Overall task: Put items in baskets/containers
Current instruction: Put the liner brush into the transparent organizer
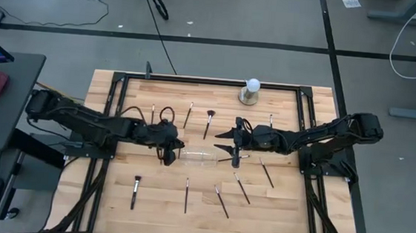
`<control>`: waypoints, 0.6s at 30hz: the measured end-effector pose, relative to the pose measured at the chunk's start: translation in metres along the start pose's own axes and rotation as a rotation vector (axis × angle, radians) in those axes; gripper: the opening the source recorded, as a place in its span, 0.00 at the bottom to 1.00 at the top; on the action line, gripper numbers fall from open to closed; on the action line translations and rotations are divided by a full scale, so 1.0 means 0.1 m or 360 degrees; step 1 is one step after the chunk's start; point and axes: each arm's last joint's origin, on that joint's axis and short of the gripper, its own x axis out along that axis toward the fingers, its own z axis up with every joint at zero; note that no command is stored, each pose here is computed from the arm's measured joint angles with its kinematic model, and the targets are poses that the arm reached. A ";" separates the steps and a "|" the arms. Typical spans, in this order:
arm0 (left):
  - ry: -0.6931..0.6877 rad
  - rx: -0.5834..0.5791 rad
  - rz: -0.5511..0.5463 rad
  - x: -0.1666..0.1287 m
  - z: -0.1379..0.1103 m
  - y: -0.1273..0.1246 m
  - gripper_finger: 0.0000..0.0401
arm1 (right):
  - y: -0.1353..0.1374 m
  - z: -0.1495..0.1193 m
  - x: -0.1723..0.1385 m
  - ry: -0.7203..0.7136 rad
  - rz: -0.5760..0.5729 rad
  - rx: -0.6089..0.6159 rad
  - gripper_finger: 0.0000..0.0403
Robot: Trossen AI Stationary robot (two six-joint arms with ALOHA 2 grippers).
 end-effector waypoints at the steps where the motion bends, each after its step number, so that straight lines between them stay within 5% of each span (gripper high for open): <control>1: 0.0012 -0.0006 0.0008 0.01 -0.01 0.01 0.04 | 0.00 0.00 0.00 0.0000 0.0000 0.0000 0.38; 18: -0.0024 -0.0076 0.0089 0.03 -0.01 0.02 0.33 | 0.00 0.00 0.00 0.0000 0.0000 0.0000 0.38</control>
